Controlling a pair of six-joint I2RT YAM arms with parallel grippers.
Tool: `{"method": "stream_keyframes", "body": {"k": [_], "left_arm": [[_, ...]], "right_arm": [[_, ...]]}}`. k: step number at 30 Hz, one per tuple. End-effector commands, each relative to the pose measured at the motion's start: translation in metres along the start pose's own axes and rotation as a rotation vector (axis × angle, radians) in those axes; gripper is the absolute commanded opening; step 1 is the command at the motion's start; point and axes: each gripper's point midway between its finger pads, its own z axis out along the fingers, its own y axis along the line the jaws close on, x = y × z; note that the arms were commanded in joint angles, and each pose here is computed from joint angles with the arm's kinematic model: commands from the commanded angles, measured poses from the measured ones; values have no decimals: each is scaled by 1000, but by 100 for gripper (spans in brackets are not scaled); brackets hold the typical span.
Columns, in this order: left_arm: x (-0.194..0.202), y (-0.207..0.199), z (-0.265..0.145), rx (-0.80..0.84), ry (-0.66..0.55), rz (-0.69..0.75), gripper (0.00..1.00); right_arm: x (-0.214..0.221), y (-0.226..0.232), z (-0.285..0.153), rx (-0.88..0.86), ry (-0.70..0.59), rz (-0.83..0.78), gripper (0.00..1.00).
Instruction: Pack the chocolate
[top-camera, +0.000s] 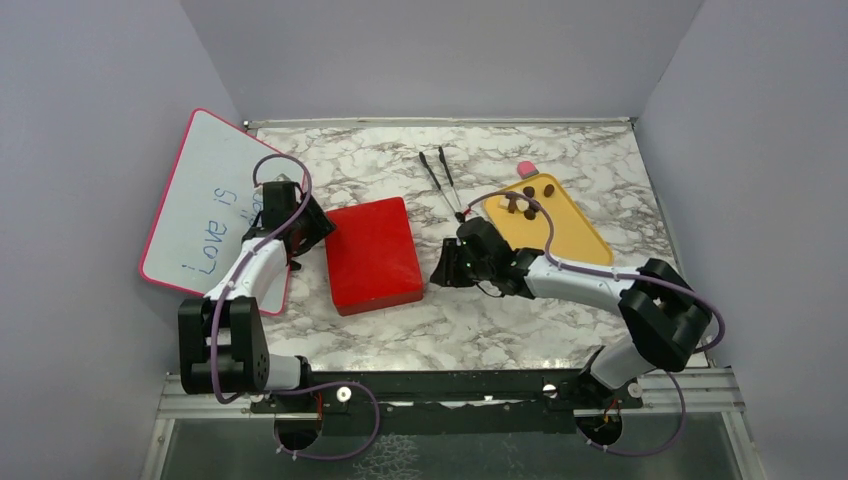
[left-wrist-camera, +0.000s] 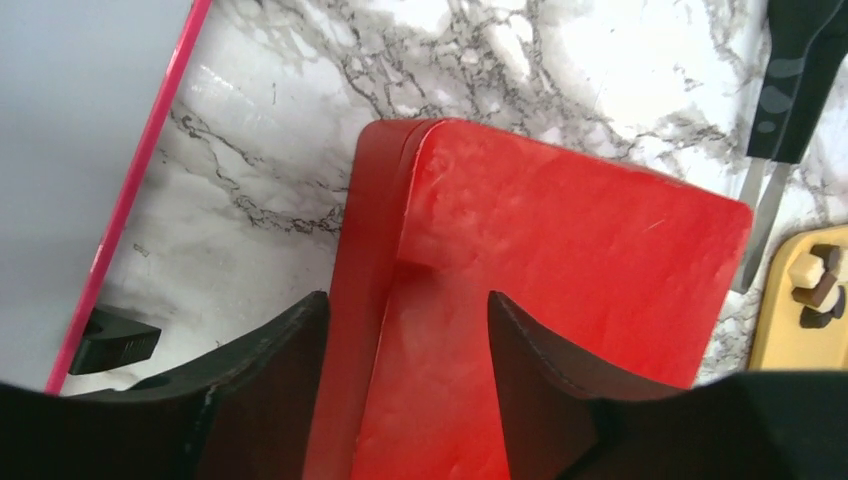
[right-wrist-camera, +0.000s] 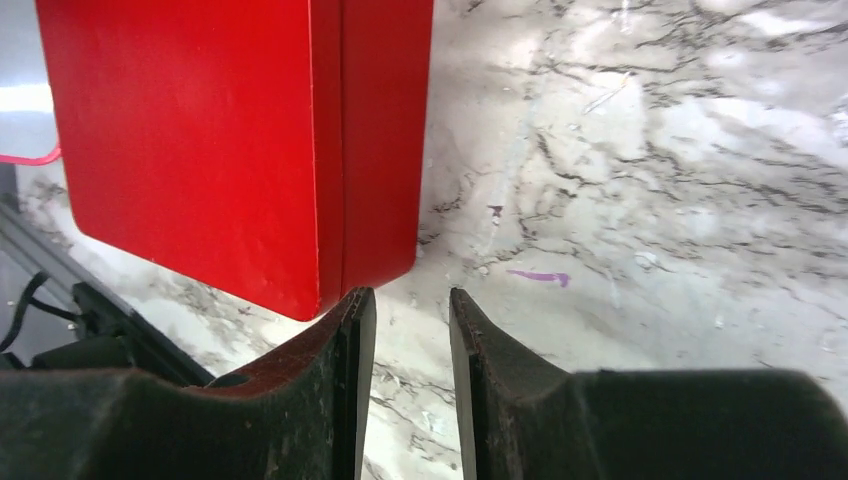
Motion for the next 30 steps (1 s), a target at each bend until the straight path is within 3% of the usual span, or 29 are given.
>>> {"method": "stream_keyframes", "body": {"k": [1, 5, 7, 11, 15, 22, 30], "left_arm": [[-29, -13, -16, -7, -62, 52, 63], [-41, -18, -17, -11, -84, 64, 63], [-44, -28, -16, 35, -82, 75, 56], [-41, -47, -10, 147, -53, 97, 36], [-33, -49, 1, 171, -13, 104, 25], [-24, -33, 26, 112, 49, 139, 19], [-5, -24, 42, 99, 147, 133, 18]], "right_arm": [[-28, 2, -23, 75, -52, -61, 39], [-54, 20, -34, 35, -119, -112, 40], [-69, 32, -36, 9, -158, -160, 36], [-93, 42, -31, 15, -205, -233, 18], [-112, 56, -18, 15, -221, -275, 1], [-147, 80, 6, 9, -261, -327, 1], [-171, 70, 42, 169, -289, -426, 1]]}}
